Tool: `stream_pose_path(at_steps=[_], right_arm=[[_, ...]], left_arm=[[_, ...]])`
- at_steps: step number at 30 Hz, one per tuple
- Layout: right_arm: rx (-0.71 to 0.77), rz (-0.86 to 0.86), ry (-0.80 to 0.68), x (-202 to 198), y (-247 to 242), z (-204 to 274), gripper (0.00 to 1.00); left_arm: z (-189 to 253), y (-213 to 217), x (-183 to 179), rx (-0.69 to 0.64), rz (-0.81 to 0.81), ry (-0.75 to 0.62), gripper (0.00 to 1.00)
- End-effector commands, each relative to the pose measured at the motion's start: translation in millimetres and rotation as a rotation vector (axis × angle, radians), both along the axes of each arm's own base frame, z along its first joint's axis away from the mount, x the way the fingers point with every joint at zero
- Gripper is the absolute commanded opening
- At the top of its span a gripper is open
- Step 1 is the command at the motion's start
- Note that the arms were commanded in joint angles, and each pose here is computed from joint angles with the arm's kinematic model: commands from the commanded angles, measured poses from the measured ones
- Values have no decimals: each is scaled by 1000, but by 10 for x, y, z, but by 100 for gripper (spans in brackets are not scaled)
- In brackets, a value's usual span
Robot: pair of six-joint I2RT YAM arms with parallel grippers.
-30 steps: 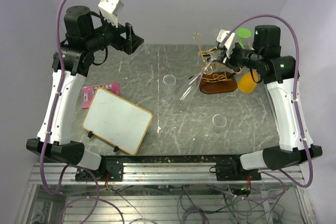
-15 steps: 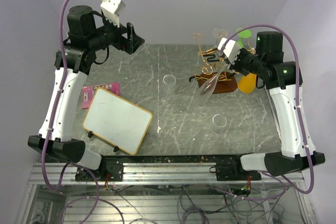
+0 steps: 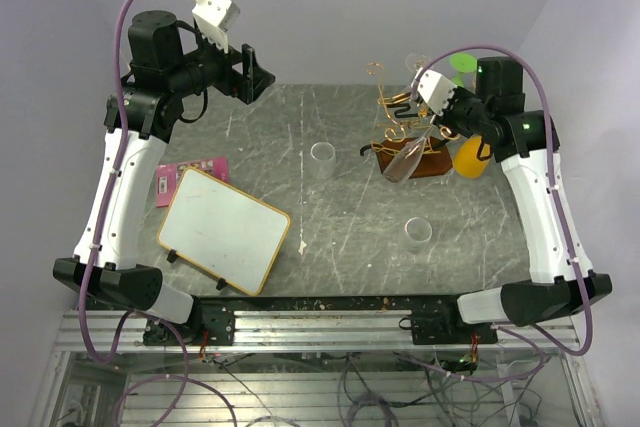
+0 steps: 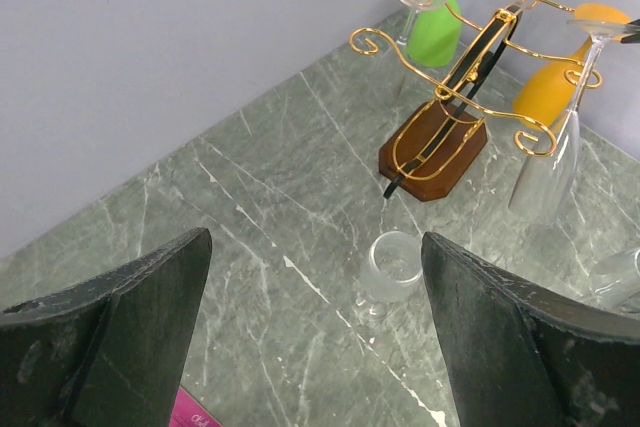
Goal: Place the wine glass upside down on the wine glass rack
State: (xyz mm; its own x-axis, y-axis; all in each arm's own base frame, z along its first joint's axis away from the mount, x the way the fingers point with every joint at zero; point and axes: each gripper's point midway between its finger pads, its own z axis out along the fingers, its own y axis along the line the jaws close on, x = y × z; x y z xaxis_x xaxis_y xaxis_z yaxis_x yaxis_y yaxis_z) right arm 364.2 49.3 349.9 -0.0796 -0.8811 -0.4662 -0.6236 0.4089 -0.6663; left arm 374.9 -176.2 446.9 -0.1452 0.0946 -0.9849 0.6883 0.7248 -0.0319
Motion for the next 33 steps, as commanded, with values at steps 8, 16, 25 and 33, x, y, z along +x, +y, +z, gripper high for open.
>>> stream_pose_path(at_steps=[8,16,25,33], right_arm=[[-98,-151,-99,291,-239,-13,0],[-146,-214,-114,371,-348,-115,0],[-214,-227,-77,265,-452,-232,0],[-234,-200,-42,137,-465,-304,0]], left_arm=[[24,8,-63,10,-23,-21,95],[13,4,-67,9,-25,-18,95],[-7,-4,-55,9,-31,-13,95],[-48,-25,-38,5,-40,-2,95]])
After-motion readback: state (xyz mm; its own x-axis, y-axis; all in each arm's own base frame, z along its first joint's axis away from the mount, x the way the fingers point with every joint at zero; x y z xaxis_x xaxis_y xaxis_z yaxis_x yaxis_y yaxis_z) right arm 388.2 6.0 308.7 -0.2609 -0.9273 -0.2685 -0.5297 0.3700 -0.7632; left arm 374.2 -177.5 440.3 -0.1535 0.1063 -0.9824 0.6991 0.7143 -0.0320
